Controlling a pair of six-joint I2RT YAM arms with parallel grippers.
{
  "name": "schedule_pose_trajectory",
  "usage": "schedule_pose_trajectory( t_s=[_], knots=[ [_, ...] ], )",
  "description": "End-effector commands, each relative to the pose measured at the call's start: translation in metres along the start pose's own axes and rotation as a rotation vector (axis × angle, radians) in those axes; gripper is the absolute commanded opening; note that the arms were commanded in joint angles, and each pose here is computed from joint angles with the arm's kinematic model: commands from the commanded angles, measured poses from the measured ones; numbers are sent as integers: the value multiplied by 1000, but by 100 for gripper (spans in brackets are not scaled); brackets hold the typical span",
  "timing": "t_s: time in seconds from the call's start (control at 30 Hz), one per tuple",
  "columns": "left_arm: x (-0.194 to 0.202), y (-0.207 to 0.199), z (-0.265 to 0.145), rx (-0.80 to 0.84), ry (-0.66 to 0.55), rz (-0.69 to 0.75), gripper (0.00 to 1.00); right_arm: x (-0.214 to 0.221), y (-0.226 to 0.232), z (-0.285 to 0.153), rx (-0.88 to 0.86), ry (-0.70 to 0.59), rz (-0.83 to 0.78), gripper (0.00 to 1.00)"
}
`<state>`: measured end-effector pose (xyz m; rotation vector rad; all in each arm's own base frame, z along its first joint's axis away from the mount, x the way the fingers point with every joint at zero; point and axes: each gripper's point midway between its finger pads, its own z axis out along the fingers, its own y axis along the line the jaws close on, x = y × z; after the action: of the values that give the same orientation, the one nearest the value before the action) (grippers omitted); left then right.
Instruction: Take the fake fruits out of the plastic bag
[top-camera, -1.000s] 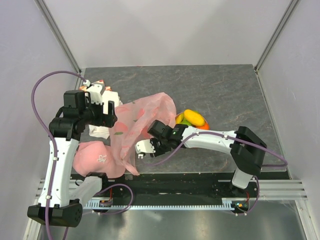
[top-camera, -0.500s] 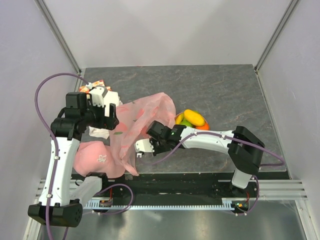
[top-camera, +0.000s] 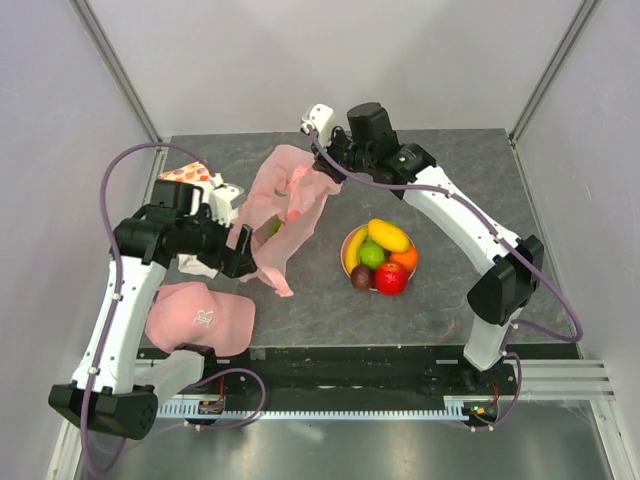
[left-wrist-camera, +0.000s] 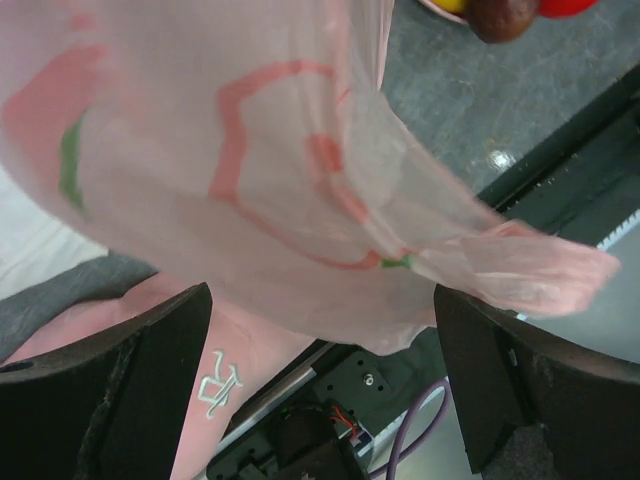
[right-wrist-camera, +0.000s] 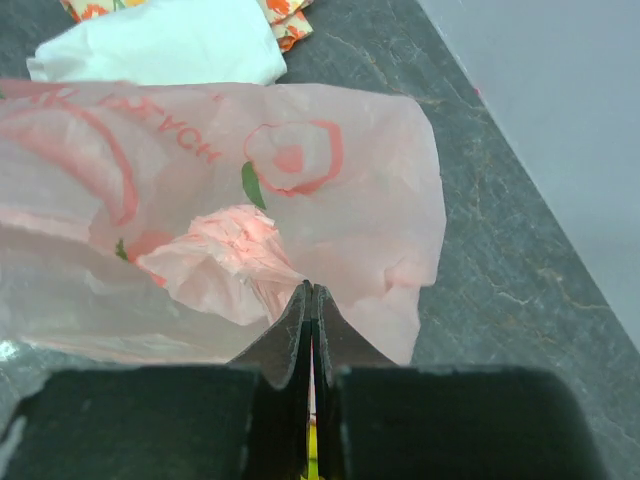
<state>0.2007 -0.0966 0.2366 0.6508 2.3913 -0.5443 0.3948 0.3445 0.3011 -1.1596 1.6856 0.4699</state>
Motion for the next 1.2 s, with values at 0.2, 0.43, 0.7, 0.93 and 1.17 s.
schedule_pose_trajectory(
  t_s=[0.2, 0.43, 0.7, 0.93, 1.17],
  knots=[
    [-16, -4, 43, -12, 121, 95, 99, -8, 15, 15, -72, -50, 176, 0],
    [-31, -7, 55, 0, 132, 95, 87, -5, 12, 2, -31, -55, 179, 0],
    [-94, 41, 44, -220, -49, 322, 2, -4, -54, -15, 164, -91, 250, 0],
    [-213, 52, 27, -293, -315, 445, 2, -8, -143, -53, 333, -158, 308, 0],
    [-194, 15, 2, -155, -340, 637, 2, 23, -67, -89, 190, -90, 282, 0]
  ],
)
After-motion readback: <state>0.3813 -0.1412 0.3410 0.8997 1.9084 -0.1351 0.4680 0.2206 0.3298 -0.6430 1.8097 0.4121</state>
